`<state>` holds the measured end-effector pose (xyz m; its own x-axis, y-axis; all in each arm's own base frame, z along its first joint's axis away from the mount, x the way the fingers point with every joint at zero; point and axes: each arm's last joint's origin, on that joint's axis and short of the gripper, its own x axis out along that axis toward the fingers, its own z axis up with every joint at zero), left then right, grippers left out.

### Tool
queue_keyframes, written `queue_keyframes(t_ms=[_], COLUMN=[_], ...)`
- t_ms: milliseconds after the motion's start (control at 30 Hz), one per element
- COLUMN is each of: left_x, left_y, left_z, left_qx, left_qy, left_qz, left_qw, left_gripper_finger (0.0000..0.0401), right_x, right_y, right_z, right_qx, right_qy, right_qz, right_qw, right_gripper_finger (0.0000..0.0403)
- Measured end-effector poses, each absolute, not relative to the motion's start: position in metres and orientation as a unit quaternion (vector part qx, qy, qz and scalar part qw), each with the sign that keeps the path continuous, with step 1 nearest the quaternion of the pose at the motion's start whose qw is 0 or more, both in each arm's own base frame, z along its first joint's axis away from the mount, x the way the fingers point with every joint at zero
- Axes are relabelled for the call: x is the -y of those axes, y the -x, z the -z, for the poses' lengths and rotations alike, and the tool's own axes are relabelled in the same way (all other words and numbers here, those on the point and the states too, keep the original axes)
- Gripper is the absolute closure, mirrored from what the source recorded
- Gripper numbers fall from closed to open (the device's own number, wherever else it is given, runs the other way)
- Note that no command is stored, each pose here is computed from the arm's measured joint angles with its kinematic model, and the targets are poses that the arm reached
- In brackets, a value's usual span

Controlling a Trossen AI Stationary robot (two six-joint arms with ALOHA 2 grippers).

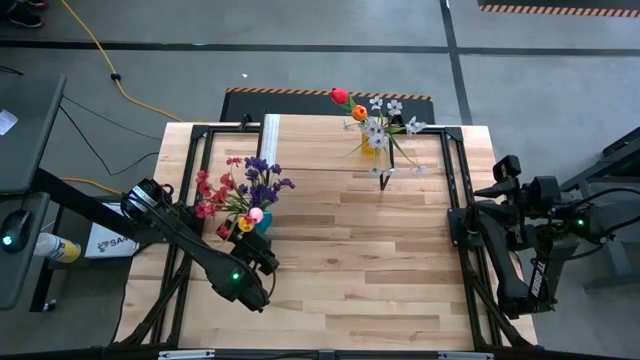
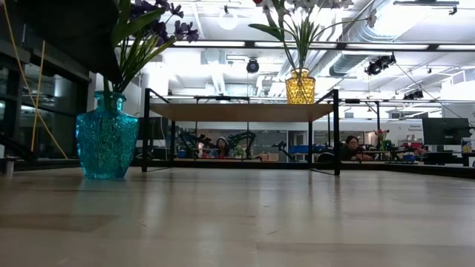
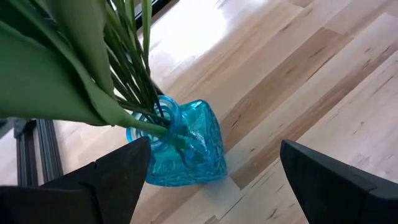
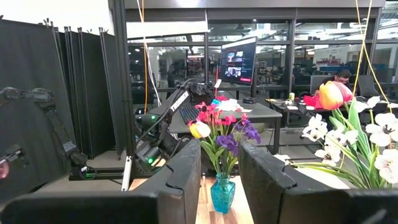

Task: Pick and place flowers into a vace then onto a shelf
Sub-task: Put the blue vase on the shelf

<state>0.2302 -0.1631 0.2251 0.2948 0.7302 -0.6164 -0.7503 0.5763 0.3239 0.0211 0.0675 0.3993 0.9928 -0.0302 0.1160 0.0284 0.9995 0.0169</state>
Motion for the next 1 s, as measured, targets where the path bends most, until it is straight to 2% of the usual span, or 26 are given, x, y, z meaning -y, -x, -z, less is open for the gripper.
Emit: queue_keyframes(t_ms=[533, 1000], left_x=[0.163, 0.169], left_y=[-0.231, -0.238], left_z=[-0.225, -0.203], left_qx=[-0.378, -0.390], left_qy=[-0.015, -0.050], left_qz=[-0.451, -0.461], left_qw=[0.809, 0.796], left_gripper_finger=[0.0011, 0.0011], right_x=[-0.068, -0.068], right_y=[-0.021, -0.021], right_z=[-0.399, -0.399], right_qx=[0.051, 0.048], right_qy=[-0.009, -0.012], right_qz=[0.006, 0.003], right_qw=[0.999, 0.999], right_gripper_finger=[0.0304, 0.0304])
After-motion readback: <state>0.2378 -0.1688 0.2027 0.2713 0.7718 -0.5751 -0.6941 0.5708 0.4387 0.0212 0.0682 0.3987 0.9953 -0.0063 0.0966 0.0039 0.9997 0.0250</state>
